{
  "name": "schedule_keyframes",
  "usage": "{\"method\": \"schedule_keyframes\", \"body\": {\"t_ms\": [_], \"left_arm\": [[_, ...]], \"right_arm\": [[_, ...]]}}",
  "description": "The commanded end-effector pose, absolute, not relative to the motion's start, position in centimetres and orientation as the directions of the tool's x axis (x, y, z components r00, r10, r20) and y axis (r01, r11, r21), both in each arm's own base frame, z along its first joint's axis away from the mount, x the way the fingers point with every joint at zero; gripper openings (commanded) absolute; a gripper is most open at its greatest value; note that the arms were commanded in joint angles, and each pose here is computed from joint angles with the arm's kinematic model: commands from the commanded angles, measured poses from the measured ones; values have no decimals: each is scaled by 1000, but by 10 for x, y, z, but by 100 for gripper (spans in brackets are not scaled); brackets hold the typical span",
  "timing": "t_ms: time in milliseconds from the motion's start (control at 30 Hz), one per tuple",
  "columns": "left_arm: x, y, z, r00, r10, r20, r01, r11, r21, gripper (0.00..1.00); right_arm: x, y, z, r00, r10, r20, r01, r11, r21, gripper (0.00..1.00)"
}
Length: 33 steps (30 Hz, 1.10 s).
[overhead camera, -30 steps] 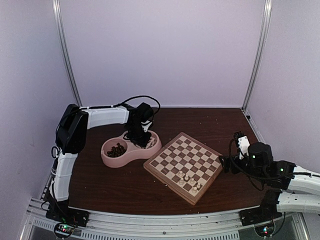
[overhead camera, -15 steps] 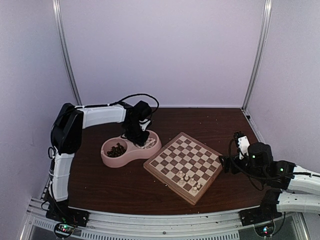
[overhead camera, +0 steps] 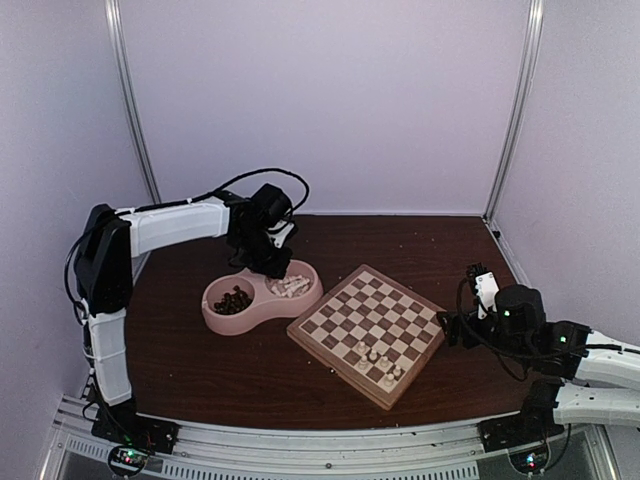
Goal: Set up the chess pieces on the board
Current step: Pick up the queen from the storage box, then place the queen on the chessboard.
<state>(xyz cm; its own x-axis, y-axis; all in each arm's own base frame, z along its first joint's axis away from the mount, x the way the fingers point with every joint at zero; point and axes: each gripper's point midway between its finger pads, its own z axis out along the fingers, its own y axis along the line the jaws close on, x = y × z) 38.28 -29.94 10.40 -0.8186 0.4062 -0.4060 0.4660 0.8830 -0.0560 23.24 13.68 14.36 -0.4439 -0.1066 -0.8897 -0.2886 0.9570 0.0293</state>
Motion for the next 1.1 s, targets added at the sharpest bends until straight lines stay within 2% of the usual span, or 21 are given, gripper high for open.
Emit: {"method": "schedule_keyframes", "body": {"t_ms": [0,133,300,500,800,1067], "left_arm": [[376,-310,133,-803,368,-470,488,857,-163,12],[362,-324,149,-784,362,-504,538,802,-261,12],[336,-352,170,-738,350,-577,640,635,-433,12],[315,-361,173,-713,347,-610,685,534,-497,13],[283,-382,134,-704,448,-551,707,519,-480,15],[258,-409,86,-634,628,-451,772,548,-323,16]], "right_arm": [[235,140,155,-423,-80,-902,-290,956,51,100],[235,140,155,-424,-81,-902,-293,955,52,100],[234,142,155,-424,-83,-902,-305,951,56,100],[233,146,154,-424,-92,-901,-326,944,57,100],[234,147,155,-423,-93,-902,-329,943,57,100],[234,148,153,-426,-99,-899,-330,943,52,100]]}}
